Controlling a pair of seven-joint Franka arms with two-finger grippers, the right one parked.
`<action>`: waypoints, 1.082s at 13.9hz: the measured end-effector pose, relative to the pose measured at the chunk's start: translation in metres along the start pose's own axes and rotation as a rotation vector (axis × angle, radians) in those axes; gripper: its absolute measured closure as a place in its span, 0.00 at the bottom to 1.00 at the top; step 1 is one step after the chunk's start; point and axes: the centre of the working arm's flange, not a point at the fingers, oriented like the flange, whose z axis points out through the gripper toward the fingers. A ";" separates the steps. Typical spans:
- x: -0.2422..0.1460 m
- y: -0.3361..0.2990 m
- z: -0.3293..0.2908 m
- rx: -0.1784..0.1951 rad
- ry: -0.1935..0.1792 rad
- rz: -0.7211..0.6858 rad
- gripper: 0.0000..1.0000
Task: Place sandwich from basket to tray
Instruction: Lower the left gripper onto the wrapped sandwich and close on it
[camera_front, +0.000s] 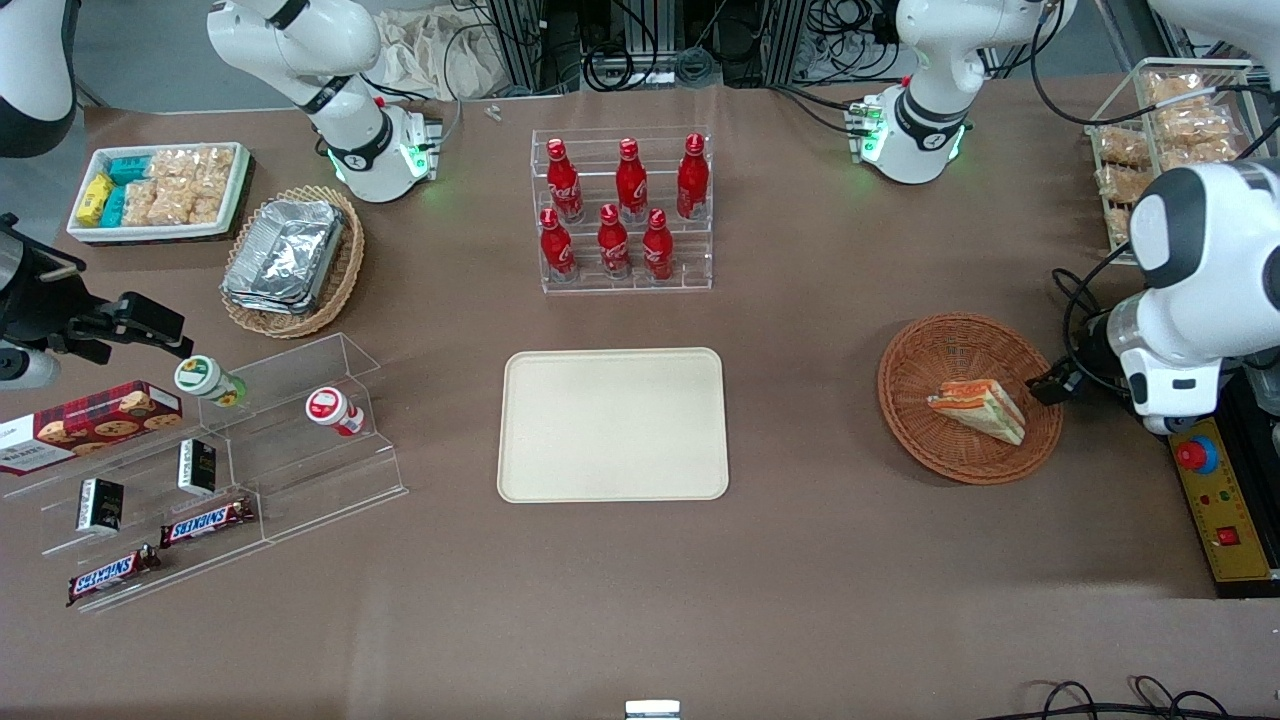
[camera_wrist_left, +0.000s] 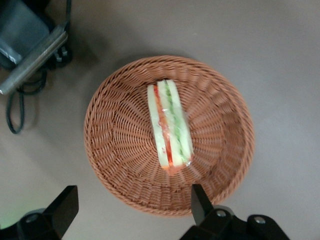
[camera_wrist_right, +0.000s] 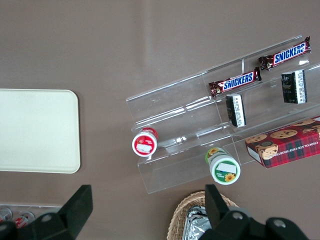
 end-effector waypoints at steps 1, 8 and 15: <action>0.001 -0.001 0.019 -0.001 -0.008 -0.063 0.00; 0.002 0.014 0.109 -0.040 -0.014 -0.175 0.00; 0.002 0.016 0.142 -0.055 -0.013 -0.183 0.07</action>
